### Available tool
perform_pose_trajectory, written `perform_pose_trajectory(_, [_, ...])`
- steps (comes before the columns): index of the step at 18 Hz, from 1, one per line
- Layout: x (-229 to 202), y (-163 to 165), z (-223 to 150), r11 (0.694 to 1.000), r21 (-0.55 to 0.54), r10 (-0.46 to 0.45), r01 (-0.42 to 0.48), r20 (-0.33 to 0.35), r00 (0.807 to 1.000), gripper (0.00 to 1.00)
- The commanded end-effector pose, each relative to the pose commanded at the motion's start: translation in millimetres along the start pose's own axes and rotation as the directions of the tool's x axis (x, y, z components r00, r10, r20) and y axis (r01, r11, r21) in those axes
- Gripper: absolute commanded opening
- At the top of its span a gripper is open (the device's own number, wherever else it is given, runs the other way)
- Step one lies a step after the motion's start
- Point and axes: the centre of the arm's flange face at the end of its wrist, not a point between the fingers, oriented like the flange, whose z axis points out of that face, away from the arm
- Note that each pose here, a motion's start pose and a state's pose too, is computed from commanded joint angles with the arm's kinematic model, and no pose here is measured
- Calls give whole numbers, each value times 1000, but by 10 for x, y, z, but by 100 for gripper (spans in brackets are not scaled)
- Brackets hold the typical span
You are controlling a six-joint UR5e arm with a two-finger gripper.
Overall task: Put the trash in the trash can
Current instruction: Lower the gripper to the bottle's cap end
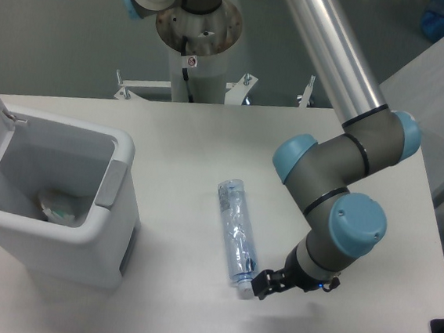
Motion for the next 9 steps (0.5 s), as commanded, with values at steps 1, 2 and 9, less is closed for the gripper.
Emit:
perform_pose_trajectory(1, [27, -3, 41, 1000, -5, 4, -4, -1, 1000, 100])
perform_pose_trajectory(2, [44, -2, 75, 1000, -10, 6, -6, -2, 1000, 100])
perform_pose_trajectory(9, [254, 134, 383, 996, -80, 29, -28, 8, 1000, 100])
